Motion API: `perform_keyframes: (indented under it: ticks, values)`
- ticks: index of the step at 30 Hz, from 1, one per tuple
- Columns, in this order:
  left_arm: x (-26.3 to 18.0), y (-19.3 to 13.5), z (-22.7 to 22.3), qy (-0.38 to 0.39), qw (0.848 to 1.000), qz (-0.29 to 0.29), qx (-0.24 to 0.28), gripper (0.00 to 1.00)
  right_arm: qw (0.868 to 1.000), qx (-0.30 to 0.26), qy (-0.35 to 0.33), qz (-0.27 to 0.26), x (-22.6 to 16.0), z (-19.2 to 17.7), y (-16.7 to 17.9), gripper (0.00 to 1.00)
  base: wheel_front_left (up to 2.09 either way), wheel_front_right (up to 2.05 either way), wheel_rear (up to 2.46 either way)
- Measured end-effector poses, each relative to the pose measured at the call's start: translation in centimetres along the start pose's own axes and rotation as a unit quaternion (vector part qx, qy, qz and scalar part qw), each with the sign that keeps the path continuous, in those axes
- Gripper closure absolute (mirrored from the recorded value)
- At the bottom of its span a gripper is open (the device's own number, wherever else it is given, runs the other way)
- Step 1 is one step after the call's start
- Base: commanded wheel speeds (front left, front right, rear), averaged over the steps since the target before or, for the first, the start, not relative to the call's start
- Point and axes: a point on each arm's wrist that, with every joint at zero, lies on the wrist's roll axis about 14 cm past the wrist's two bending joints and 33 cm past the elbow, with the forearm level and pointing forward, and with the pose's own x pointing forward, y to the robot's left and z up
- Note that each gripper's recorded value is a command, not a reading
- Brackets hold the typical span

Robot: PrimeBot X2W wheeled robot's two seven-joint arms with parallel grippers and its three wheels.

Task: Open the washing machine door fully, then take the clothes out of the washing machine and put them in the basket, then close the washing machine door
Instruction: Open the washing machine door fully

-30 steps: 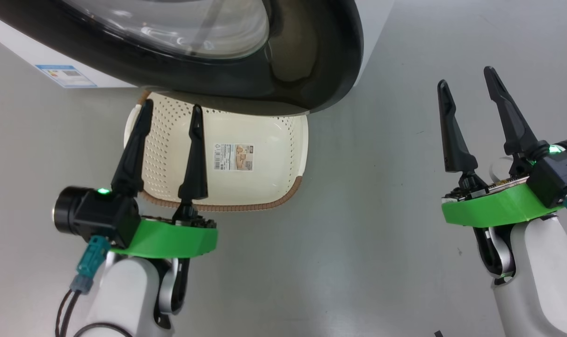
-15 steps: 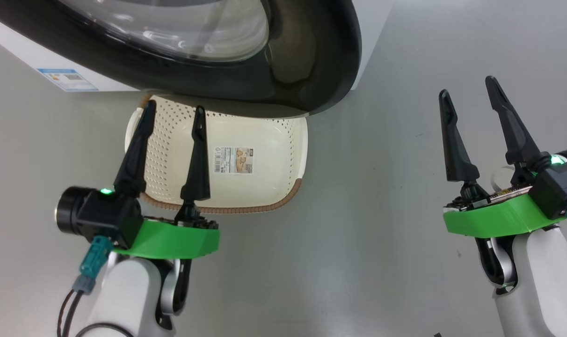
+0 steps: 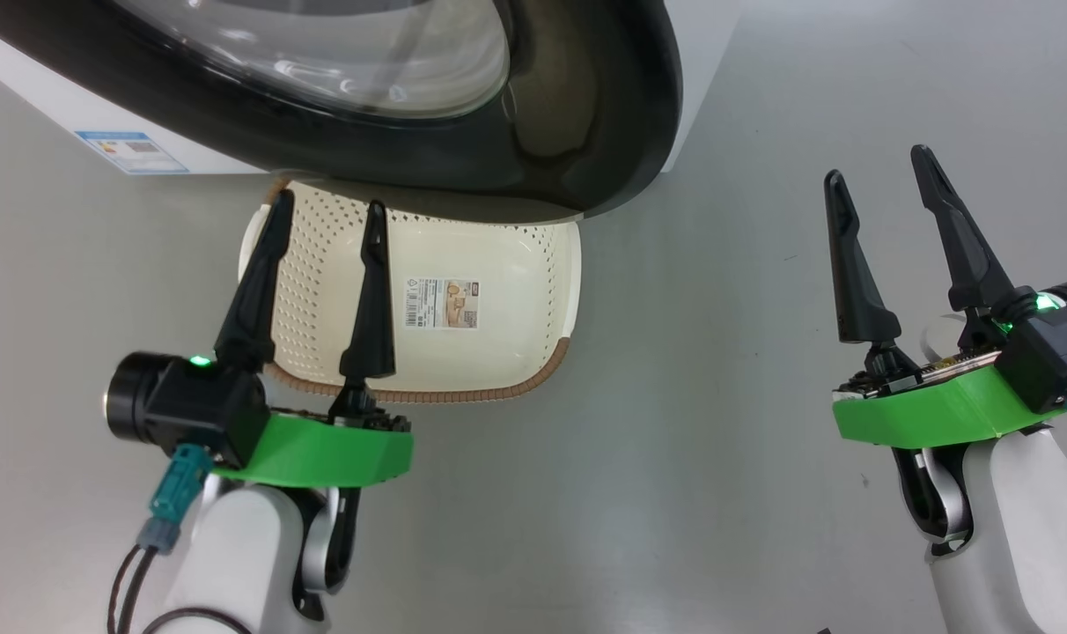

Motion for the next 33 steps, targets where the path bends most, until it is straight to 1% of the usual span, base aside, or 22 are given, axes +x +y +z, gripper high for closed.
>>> perform_keyframes:
  ticks: [9, 10, 11, 12, 13, 14, 15, 21, 23, 25, 29, 31, 33]
  values:
    - [0.0, 0.2, -0.3, 0.004, 1.000, 0.002, 0.000, 0.00, 1.000, 0.009, 0.005, 0.000, 0.0, -0.5, 0.1, 0.00, 0.00, 0.00, 0.00]
    - [0.0, 0.2, -0.4, 0.004, 1.000, 0.002, 0.000, 0.00, 1.000, 0.010, 0.006, 0.000, 0.0, -0.6, 0.1, 0.18, 0.00, 0.00, 0.00]
    - [0.0, 0.2, -0.4, 0.005, 1.000, 0.002, 0.001, 0.00, 1.000, 0.010, 0.006, 0.000, 0.1, -0.6, 0.1, 0.50, 0.00, 0.00, 0.00]
    - [0.0, 0.2, -0.5, 0.005, 1.000, 0.003, 0.001, 0.00, 1.000, 0.013, 0.006, 0.000, 0.1, -0.6, 0.1, 0.55, 0.00, 0.00, 0.00]
    - [0.0, 0.3, -0.5, 0.006, 1.000, 0.003, 0.001, 0.00, 1.000, 0.017, 0.006, 0.000, 0.1, -0.7, 0.2, 0.65, 0.00, 0.00, 0.00]
    - [0.0, 0.3, -0.5, 0.006, 1.000, 0.003, 0.001, 0.00, 1.000, 0.023, 0.006, 0.000, 0.1, -0.7, 0.2, 0.81, 0.00, 0.00, 0.00]
    - [0.0, 0.3, -0.6, 0.006, 1.000, 0.003, 0.001, 0.00, 0.999, 0.032, 0.005, -0.002, 0.2, -0.7, 0.2, 1.00, 0.00, 0.00, 0.00]
    - [-0.1, 0.4, -0.8, 0.009, 1.000, 0.005, 0.001, 0.00, 0.996, 0.091, -0.011, -0.012, 1.4, -0.2, 0.0, 1.00, 0.00, 0.00, 0.00]
    - [-0.1, 0.5, -0.8, 0.009, 1.000, 0.005, 0.002, 0.00, 0.991, 0.132, -0.025, -0.018, 2.2, 0.4, -0.2, 1.00, 0.00, 0.00, 0.00]
    - [-0.1, 0.5, -0.8, 0.010, 1.000, 0.006, 0.003, 0.00, 0.980, 0.194, -0.036, -0.020, 3.0, 0.8, 0.0, 1.00, 0.00, 0.00, 0.00]
    - [-0.2, 0.6, -0.9, 0.012, 1.000, 0.006, 0.004, 0.00, 0.953, 0.300, -0.038, 0.001, 4.5, 1.1, 2.3, 1.00, 0.00, 0.00, 0.00]
    - [-0.3, 0.6, -1.0, 0.013, 1.000, 0.006, 0.005, 0.00, 0.932, 0.360, -0.040, 0.008, 5.3, 1.5, 3.0, 1.00, 0.00, 0.00, 0.00]
    - [-0.3, 0.7, -1.2, 0.016, 1.000, 0.006, 0.005, 0.00, 0.907, 0.419, -0.039, 0.014, 6.3, 2.0, 3.2, 1.00, 0.00, 0.00, 0.00]
